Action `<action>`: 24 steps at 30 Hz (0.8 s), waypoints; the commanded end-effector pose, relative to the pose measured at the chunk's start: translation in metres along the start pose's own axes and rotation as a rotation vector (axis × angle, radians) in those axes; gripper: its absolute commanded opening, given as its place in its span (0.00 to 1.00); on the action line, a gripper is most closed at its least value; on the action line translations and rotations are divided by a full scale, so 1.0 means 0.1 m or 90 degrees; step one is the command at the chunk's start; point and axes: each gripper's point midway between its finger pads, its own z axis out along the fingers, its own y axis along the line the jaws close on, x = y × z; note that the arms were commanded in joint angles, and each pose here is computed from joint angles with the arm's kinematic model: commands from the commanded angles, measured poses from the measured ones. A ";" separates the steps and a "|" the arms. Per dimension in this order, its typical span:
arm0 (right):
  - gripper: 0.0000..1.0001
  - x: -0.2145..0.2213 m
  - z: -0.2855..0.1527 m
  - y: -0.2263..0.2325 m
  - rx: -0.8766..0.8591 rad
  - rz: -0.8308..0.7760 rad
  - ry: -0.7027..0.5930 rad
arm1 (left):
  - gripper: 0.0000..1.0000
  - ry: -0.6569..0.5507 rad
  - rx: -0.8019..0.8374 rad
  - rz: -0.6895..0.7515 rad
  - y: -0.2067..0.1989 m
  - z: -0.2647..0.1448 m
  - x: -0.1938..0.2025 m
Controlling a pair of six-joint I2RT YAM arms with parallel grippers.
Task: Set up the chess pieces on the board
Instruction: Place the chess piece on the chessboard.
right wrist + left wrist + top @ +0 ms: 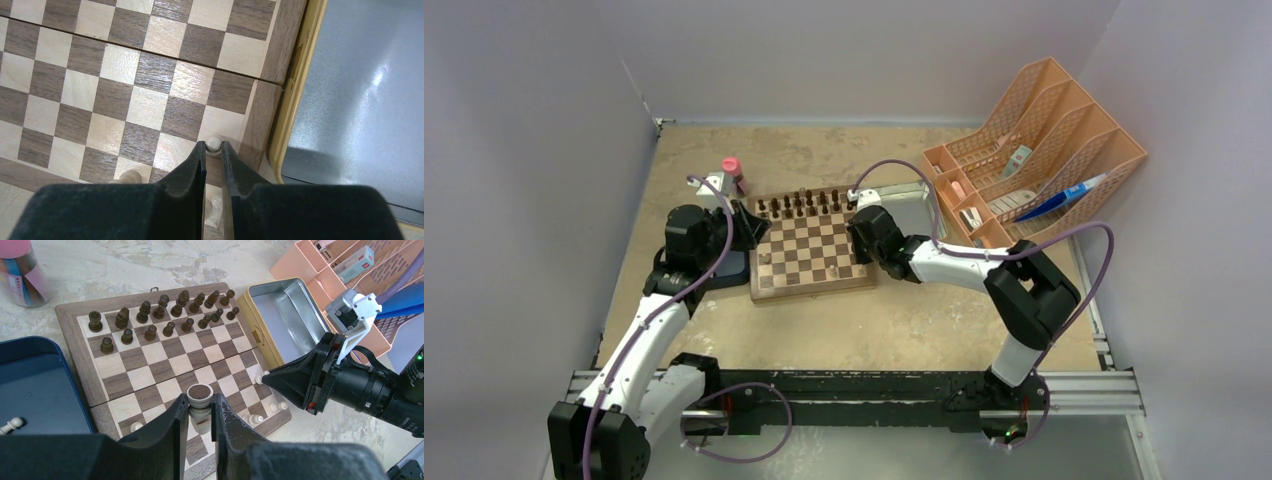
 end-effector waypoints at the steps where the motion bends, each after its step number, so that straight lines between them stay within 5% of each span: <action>1: 0.14 -0.20 0.00 0.04 0.007 0.009 -0.033 | 0.00 -0.021 0.000 0.015 0.00 -0.02 -0.08; 24: 0.15 -0.07 -0.19 0.09 0.013 0.010 0.005 | 0.00 -0.018 -0.002 0.018 0.01 -0.02 -0.06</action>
